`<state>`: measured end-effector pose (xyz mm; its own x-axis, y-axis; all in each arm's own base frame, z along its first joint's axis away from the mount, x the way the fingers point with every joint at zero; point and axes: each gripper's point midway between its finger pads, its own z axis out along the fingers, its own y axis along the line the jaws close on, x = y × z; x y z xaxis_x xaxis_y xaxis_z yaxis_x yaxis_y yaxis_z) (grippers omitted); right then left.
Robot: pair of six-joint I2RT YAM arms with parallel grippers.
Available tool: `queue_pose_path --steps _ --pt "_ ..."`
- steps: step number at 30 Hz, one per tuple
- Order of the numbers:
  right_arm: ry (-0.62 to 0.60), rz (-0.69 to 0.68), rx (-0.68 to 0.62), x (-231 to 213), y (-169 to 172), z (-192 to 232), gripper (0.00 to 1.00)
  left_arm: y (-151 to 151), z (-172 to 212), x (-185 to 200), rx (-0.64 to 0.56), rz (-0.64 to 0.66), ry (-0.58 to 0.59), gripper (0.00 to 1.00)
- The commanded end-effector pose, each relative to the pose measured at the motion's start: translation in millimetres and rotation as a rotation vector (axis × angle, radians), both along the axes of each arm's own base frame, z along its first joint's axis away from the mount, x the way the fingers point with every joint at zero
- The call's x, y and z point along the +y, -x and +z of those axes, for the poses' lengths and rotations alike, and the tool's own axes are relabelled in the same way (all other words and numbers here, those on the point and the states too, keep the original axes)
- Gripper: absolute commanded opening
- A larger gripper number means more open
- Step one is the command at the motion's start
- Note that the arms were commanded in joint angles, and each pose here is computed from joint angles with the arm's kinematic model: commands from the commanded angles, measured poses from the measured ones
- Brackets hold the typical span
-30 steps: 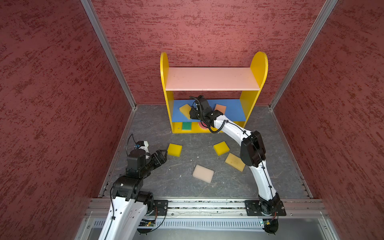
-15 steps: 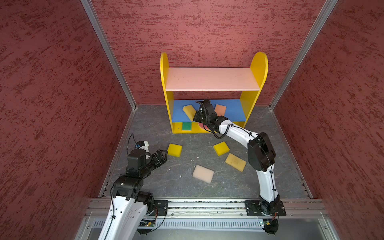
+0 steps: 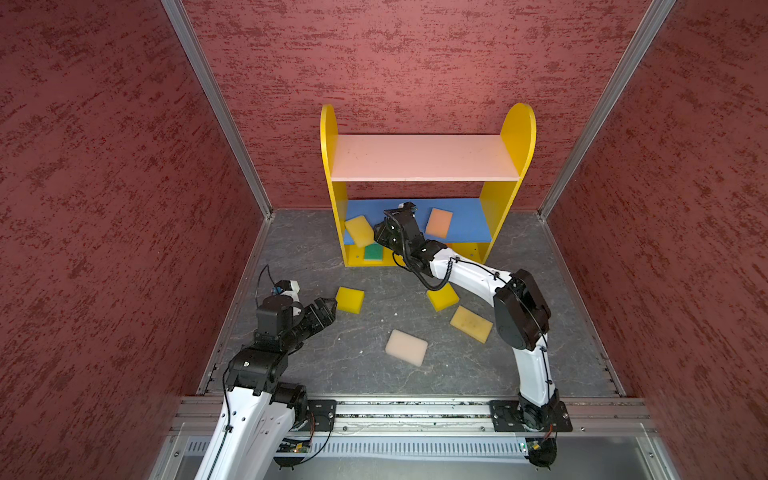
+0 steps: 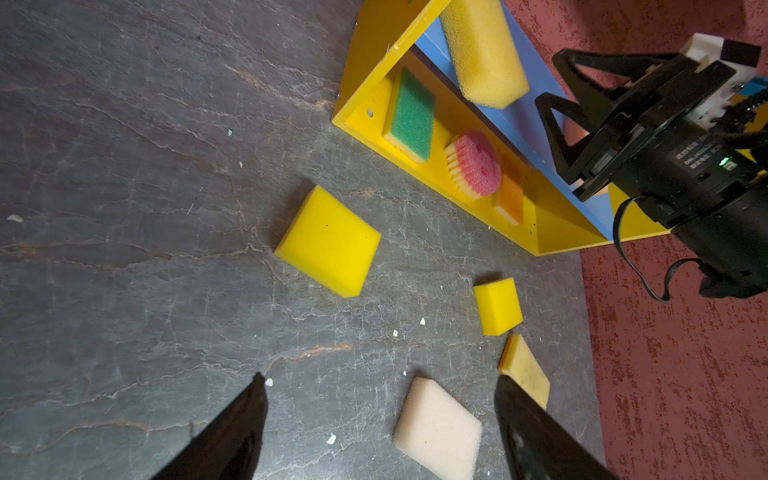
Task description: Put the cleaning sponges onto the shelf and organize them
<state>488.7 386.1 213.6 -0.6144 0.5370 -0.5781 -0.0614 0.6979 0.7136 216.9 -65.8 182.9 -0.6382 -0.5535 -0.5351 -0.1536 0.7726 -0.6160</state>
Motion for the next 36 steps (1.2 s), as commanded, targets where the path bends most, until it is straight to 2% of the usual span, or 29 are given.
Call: queue_pose_path --steps 1,7,10,15,20,29,34,36 --pt "-0.040 -0.041 -0.009 -1 -10 4 0.54 0 9 2 -0.032 0.000 -0.008 0.86" --pt "-0.008 0.009 -0.035 10 -4 11 0.54 -2 10 2 -0.035 0.001 -0.008 0.86" --pt "0.040 0.073 -0.032 26 -8 10 0.49 -3 9 1 -0.033 -0.001 -0.001 0.86" --pt "0.164 0.121 -0.017 43 -16 -5 0.49 -2 10 1 -0.032 0.000 0.000 0.86" --pt "0.235 0.136 -0.008 49 -24 -15 0.49 1 11 4 -0.032 0.008 -0.011 0.86" --pt "0.277 0.158 -0.008 50 -24 -24 0.49 0 10 4 -0.030 0.013 -0.012 0.86" --pt "0.257 0.198 0.007 59 -20 -31 0.34 -1 9 4 -0.023 0.012 -0.008 0.86" --pt "0.247 0.204 0.014 61 -20 -34 0.19 -1 8 3 -0.022 0.012 -0.006 0.86"
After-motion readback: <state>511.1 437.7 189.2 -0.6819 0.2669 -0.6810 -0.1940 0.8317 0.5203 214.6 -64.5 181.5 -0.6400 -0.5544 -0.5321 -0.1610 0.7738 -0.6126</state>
